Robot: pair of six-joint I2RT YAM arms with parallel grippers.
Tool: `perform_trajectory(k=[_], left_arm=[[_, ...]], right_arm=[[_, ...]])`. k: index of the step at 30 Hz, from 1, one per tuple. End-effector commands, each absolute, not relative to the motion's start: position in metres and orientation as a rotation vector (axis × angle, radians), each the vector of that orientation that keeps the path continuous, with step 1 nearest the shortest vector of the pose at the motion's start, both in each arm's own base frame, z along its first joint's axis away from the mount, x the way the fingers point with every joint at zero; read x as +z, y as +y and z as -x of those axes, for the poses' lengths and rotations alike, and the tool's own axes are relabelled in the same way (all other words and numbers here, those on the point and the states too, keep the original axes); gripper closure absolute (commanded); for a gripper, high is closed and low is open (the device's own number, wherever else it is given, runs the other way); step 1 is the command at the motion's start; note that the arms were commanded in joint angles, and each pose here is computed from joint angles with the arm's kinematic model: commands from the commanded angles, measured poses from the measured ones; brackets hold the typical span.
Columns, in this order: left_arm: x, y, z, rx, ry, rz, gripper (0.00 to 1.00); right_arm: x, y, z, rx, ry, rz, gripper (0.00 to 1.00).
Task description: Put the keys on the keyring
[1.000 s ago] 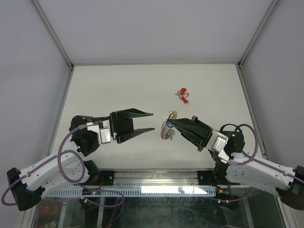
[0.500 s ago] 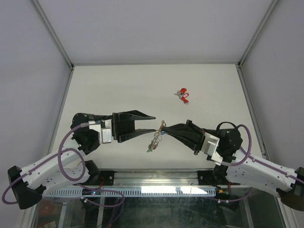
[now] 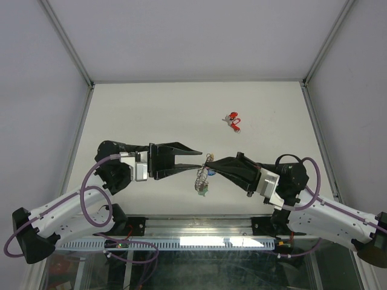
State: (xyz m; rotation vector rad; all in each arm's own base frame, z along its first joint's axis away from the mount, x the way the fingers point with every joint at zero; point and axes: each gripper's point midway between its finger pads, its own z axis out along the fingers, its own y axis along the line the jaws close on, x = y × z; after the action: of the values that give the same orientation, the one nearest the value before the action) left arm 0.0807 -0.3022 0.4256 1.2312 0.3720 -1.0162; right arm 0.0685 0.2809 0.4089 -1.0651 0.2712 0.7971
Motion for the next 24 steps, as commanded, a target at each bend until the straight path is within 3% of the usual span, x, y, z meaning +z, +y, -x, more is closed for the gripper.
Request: perform_trajectory(k=[1, 14, 24], left_arm=[[0.4402, -0.3009, -0.0701, -1.011, 0.287, -1.249, 0.67], [0.4374, -0.3029, -0.0697, -1.021, 0.290, -1.258, 0.74], [0.4359, -0.3050, -0.0711, -1.018, 0.291, -1.261, 0.88]], right_arm=[[0.4490, 0.2663, -0.0594, 0.777, 0.175, 0.981, 1.00], [0.4505, 0.2664, -0.0622, 0.772, 0.183, 0.968, 1.00], [0.4514, 0.2664, -0.0631, 0.771, 0.185, 0.965, 1.00]])
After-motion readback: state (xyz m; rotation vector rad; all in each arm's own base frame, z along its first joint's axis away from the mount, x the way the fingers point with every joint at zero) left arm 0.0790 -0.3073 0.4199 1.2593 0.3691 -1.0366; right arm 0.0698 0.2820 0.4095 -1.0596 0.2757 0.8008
